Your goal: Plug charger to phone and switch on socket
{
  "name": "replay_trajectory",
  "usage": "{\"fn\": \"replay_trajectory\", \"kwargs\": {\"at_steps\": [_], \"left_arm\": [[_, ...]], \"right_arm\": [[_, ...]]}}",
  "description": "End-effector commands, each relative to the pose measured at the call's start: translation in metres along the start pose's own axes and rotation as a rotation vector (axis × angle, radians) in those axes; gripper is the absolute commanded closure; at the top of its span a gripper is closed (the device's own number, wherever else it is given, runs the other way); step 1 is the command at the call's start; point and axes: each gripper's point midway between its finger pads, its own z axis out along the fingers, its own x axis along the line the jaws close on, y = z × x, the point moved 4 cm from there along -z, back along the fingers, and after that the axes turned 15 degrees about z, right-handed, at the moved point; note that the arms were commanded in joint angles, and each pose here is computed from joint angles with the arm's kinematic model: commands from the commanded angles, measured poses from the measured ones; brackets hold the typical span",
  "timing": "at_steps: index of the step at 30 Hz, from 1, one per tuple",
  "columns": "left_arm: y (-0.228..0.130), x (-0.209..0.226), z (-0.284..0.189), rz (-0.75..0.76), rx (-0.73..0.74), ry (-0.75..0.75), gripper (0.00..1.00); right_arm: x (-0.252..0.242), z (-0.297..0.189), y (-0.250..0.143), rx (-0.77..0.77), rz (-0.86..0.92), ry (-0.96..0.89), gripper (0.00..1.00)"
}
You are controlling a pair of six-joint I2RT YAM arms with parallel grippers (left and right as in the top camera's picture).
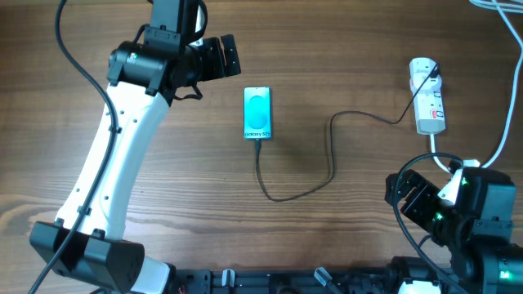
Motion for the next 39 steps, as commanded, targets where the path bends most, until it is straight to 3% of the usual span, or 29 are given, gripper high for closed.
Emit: {"fn": "replay_trajectory", "kwargs": {"at_steps": [1, 21, 39], "left_arm": [[-0.001, 0.003, 0.004, -0.012, 0.008, 0.01, 0.0], [-0.001, 0.003, 0.004, -0.012, 0.008, 0.01, 0.0], [-0.001, 0.003, 0.004, -0.012, 0.008, 0.01, 0.0]], "right_arm": [[0.0, 0.003, -0.004, 0.024, 0.004, 0.008, 0.0], [-0.001, 0.003, -0.001, 0.006, -0.009, -0.002, 0.0], [0.048, -0.004, 0.023, -0.118, -0.294, 0.249, 0.0]]}}
